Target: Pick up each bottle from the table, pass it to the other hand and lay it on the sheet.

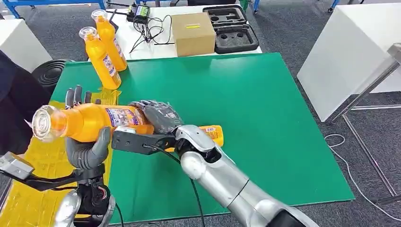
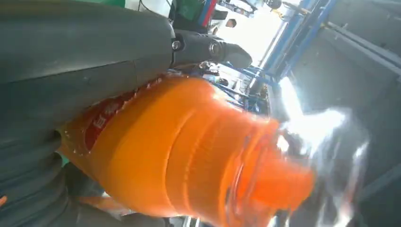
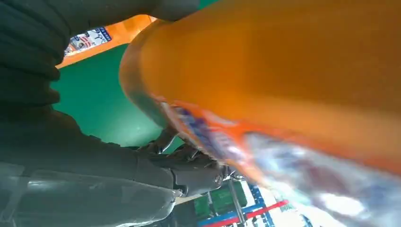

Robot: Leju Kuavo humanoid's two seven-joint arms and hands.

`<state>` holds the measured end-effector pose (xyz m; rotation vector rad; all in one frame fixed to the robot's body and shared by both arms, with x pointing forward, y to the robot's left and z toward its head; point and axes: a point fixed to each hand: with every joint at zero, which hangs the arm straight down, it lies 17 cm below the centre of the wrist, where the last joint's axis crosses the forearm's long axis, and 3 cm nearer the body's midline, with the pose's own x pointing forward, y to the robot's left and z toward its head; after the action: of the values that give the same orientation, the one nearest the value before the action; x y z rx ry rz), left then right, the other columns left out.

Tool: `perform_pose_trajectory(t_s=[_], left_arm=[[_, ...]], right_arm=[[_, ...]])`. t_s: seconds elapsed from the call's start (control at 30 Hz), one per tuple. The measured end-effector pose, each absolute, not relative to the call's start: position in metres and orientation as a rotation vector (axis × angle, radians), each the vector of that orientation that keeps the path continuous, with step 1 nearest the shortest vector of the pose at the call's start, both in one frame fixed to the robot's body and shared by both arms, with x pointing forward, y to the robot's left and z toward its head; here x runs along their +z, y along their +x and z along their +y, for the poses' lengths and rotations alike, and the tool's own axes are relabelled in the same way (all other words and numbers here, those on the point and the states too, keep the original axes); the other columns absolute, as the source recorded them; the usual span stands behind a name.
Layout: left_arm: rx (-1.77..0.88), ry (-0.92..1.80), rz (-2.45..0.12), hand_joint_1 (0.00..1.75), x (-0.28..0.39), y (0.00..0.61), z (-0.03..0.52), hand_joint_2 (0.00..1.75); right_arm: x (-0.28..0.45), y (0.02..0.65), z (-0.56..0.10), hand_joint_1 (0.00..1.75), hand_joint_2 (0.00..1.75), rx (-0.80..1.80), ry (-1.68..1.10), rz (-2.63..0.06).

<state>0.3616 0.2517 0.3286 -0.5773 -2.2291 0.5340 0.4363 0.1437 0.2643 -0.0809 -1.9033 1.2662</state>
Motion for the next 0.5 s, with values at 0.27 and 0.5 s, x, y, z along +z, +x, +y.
perform_pose_trajectory(t_s=[0.27,0.5], left_arm=[[0.51,-0.636,-2.166,0.0,0.338,0.376,0.231,1.75],[0.49,-0.629,-2.159,0.0,0.345,0.391,0.222,1.75]], right_arm=[[0.265,0.444,0.14,1.75,1.75,1.263,-0.136,-1.888],[0.275,0.451,0.135,1.75,1.75,1.262,-0.214,-1.895]])
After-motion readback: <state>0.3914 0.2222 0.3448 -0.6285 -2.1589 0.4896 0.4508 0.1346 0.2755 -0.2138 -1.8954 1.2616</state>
